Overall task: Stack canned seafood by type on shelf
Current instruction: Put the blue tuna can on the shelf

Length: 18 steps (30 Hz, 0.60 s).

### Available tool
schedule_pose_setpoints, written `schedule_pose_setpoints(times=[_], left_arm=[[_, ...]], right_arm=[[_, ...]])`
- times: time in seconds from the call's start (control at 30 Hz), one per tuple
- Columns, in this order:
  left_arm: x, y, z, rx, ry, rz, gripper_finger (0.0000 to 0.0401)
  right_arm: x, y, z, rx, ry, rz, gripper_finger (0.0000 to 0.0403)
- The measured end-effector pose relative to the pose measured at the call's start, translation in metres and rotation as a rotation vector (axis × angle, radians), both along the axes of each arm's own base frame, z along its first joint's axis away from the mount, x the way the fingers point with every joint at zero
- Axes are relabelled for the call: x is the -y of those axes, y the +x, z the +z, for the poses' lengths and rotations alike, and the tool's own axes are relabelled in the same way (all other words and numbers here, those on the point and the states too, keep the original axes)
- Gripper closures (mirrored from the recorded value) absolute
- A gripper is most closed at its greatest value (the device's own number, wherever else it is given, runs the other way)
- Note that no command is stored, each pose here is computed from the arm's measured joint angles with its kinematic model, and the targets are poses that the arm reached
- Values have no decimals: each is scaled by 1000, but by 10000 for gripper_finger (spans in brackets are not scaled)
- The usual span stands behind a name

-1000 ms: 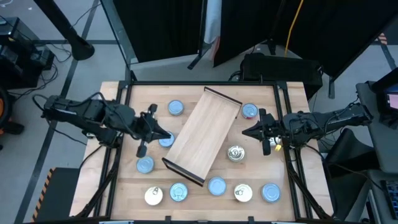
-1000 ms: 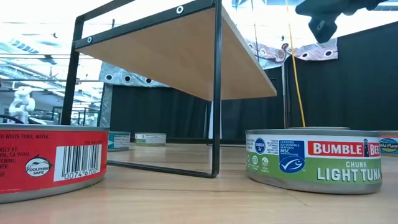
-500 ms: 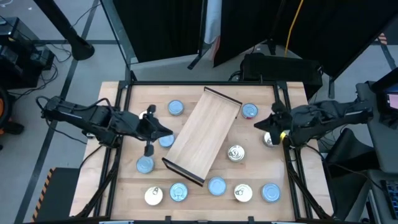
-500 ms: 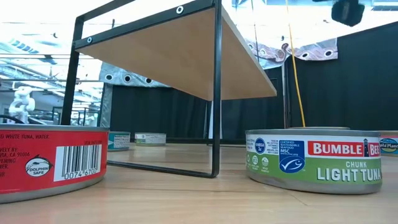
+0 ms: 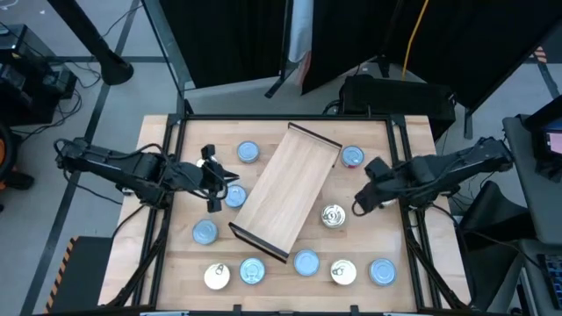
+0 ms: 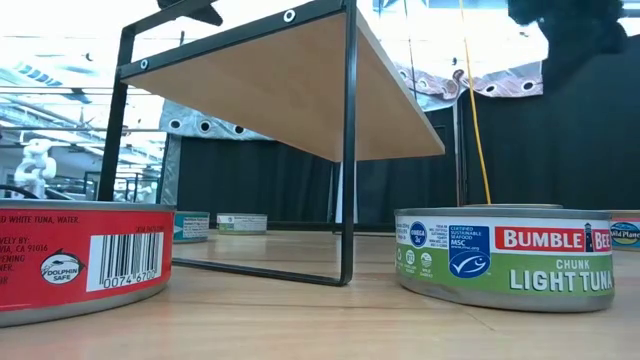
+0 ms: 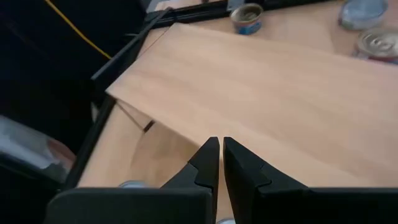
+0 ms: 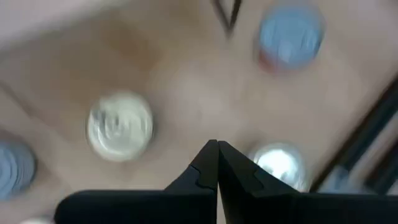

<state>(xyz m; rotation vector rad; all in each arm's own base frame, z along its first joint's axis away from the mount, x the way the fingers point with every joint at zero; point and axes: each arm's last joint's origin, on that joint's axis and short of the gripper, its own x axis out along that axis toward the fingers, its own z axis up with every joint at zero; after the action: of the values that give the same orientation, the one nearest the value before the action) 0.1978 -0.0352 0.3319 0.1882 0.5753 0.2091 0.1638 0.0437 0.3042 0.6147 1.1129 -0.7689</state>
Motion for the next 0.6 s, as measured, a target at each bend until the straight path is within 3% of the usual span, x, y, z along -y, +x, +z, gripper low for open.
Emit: schedule_pose_setpoints(times=[0.13,0.27,0.47,0.6], left_arm=[[-6,-10,9,44,-21,-8,373],[-8,-22,15,68,-50,-35,373],[-8,-31,11,4,-83,-81,373],[-7,-29,4,-1,-97,-73,373]], right_arm=[[-14,13,-15,-115,110,-69,403],[-21,20,-30,-245,77,-131,403],[-26,31,-45,-325,39,-182,403],[-27,27,-59,-392,91,-225,403]])
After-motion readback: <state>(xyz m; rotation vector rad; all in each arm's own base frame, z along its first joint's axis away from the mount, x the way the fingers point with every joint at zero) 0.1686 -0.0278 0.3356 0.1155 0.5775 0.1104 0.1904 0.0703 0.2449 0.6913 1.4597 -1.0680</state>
